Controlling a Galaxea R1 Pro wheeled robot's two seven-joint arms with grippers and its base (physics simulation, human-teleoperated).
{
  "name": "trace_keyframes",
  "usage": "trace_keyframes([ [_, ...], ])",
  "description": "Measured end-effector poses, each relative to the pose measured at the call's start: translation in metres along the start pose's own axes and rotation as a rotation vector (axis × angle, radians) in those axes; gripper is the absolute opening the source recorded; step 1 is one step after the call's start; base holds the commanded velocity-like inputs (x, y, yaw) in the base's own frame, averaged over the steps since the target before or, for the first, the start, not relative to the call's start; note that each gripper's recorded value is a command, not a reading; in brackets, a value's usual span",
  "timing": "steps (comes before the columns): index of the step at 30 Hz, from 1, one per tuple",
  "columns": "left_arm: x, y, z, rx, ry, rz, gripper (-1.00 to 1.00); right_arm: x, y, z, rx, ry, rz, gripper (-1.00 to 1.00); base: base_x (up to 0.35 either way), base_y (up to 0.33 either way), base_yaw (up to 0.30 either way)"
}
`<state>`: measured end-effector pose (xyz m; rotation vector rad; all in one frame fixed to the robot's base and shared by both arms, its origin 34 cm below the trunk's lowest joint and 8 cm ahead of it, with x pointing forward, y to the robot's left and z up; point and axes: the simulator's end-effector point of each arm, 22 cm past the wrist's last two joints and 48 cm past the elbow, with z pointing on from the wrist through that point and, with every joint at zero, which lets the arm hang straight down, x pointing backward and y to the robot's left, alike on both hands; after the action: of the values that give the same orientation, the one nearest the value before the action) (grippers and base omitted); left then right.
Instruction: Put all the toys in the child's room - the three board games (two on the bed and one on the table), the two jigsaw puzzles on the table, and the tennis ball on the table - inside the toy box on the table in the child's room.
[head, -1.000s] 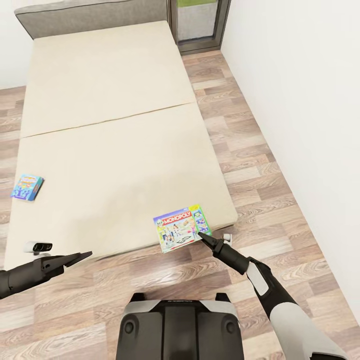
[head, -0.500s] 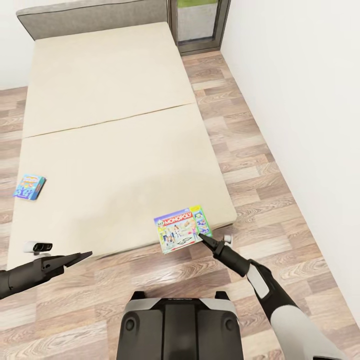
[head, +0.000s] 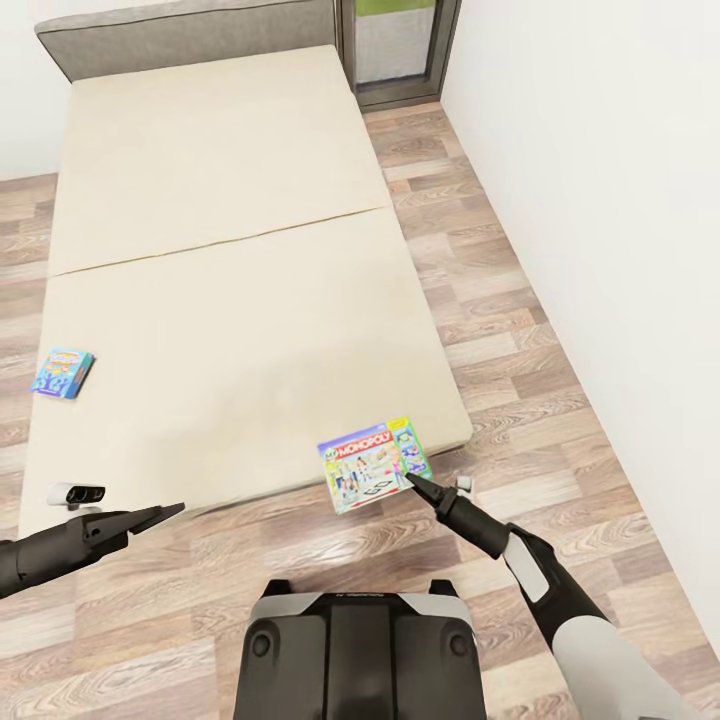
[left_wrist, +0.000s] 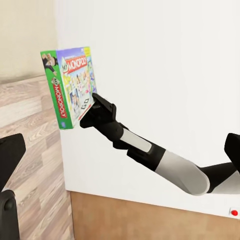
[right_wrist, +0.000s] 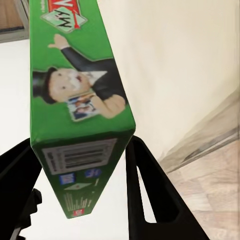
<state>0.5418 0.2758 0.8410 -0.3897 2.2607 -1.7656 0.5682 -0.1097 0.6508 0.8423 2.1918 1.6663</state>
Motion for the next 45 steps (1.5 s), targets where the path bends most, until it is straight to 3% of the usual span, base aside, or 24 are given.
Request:
trace_keyframes([
  [5,0.0,0.0,0.0,-0.001,-0.001,0.0,1.0,-0.008,-0.002,-0.001,0.007,-0.035,-0.07,-1.0,0.0,0.0,0.0],
  [10,0.0,0.0,0.0,0.0,-0.001,0.001,1.0,-0.009,-0.002,-0.001,0.01,-0.042,-0.079,-1.0,0.0,0.0,0.0],
  [18,0.0,0.0,0.0,0.0,-0.002,0.0,1.0,-0.009,-0.004,0.0,0.018,-0.04,-0.074,-1.0,0.0,0.0,0.0],
  [25,0.0,0.0,0.0,-0.001,-0.002,0.001,1.0,-0.003,-0.017,-0.001,0.086,0.0,0.004,-1.0,0.0,0.0,0.0],
  [45,0.0,0.0,0.0,-0.001,-0.001,0.001,1.0,-0.004,-0.018,-0.001,0.093,-0.002,0.007,-1.0,0.0,0.0,0.0],
])
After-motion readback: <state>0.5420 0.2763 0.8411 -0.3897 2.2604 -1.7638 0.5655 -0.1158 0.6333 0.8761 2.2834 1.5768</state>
